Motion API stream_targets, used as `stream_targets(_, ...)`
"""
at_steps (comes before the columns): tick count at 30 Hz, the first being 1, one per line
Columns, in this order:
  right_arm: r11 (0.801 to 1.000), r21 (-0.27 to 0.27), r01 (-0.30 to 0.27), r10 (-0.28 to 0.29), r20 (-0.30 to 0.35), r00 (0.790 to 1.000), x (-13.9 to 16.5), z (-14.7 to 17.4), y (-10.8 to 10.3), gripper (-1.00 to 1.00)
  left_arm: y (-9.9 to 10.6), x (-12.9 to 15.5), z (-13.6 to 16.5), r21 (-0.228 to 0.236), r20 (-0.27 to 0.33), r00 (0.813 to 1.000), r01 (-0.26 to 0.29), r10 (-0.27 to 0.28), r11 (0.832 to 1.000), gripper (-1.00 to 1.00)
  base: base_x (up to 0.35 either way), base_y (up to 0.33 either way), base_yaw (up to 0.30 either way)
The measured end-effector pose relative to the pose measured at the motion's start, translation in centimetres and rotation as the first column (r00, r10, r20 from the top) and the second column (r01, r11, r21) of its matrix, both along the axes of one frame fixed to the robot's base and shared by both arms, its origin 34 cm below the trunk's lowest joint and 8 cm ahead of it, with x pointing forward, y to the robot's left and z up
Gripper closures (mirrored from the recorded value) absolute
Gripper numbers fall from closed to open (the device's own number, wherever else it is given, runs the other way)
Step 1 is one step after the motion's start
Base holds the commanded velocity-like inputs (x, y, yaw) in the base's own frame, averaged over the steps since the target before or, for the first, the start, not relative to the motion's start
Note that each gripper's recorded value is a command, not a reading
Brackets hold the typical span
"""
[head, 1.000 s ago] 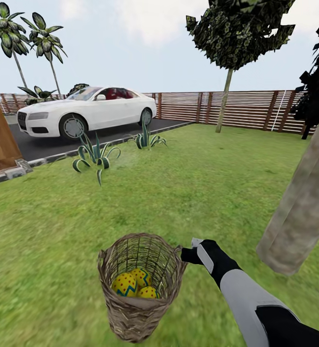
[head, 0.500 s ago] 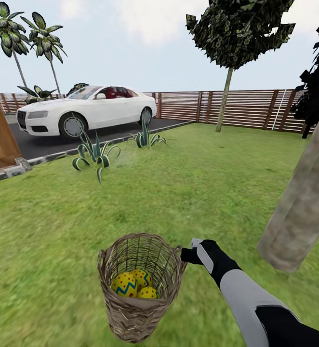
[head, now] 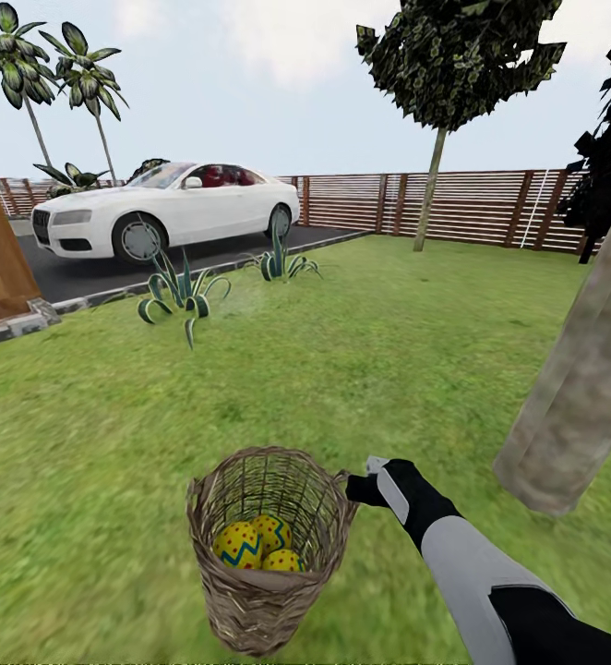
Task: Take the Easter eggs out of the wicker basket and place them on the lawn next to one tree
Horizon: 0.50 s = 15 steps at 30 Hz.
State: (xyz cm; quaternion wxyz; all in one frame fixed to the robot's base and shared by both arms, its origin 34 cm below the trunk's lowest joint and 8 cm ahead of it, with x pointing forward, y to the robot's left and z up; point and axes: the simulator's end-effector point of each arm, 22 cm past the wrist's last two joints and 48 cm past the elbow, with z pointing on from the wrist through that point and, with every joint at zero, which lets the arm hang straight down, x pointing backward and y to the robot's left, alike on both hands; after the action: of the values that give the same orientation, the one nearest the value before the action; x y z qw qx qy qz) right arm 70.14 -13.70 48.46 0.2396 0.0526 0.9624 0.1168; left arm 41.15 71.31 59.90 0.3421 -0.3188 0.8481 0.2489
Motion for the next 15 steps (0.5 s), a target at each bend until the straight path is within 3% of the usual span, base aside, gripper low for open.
stream_targets(15,1.000,-0.002,0.003,-0.003,0.000,1.000,-0.8,-3.4,-0.2,1.00,0.0,-0.8,-3.3,0.000,0.000,1.000,0.000,0.000,1.000,-1.00,0.000,0.000,0.000)
